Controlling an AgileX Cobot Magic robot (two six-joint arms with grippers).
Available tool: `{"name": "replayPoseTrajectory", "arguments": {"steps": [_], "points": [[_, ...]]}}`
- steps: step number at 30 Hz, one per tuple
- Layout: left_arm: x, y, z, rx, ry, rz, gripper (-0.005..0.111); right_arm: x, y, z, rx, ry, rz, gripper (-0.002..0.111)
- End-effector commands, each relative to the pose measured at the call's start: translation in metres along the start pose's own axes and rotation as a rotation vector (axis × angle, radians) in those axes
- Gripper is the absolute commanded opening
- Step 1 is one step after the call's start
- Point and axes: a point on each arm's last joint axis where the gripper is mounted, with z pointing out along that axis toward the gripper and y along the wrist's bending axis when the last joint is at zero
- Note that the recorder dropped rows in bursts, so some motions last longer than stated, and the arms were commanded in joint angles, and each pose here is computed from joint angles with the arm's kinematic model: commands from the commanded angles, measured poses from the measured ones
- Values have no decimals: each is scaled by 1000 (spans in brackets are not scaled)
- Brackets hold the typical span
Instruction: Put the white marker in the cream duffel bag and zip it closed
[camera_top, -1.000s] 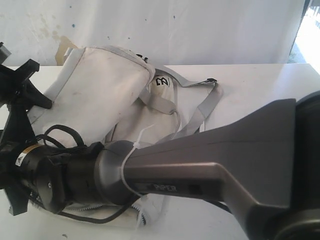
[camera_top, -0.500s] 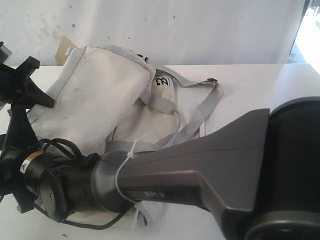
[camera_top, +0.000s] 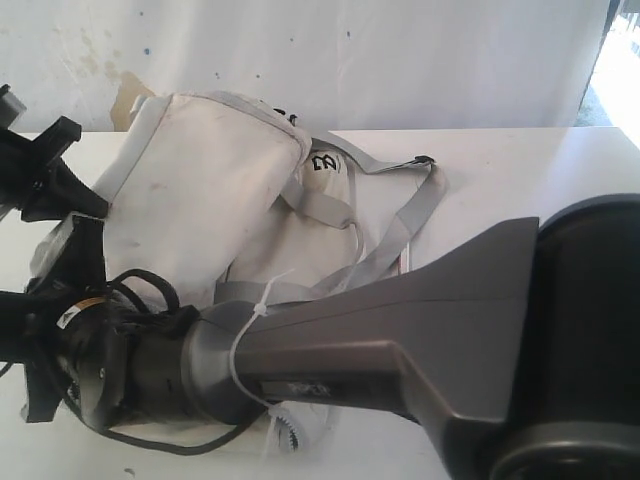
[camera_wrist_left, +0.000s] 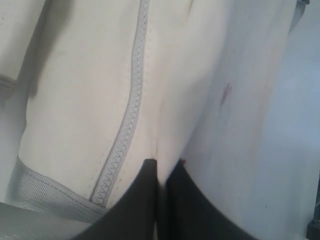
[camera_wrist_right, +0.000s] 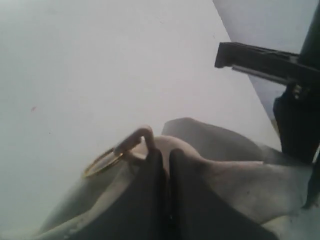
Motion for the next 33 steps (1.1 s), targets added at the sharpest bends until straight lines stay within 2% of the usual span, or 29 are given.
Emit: {"name": "replayPoseTrajectory", "arguments": {"steps": [1,3,7,13,18,26,33], "points": [[-2,3,-1,-52,-27,23,0,-10,-16,-10,37,-5,304,0],[-4,5,-2,-71,-42,29,0,-21,-28,-19,42,-39,393,0],[-6,11,-2,-145,-69,65,0,-37,-35,-37,-60,-60,462,0],[-7,12,-3,-146,-70,63,0,-31,-37,-47,-62,-20,575,0],[-7,12,-3,-149,-73,65,0,-33,-42,-57,-58,-25,594,0],[-8,18,-4,-215,-83,103,0,-35,-52,-74,-47,-31,644,0],[-8,19,-4,-225,-78,109,0,-27,-56,-83,18,-5,671,0]]}}
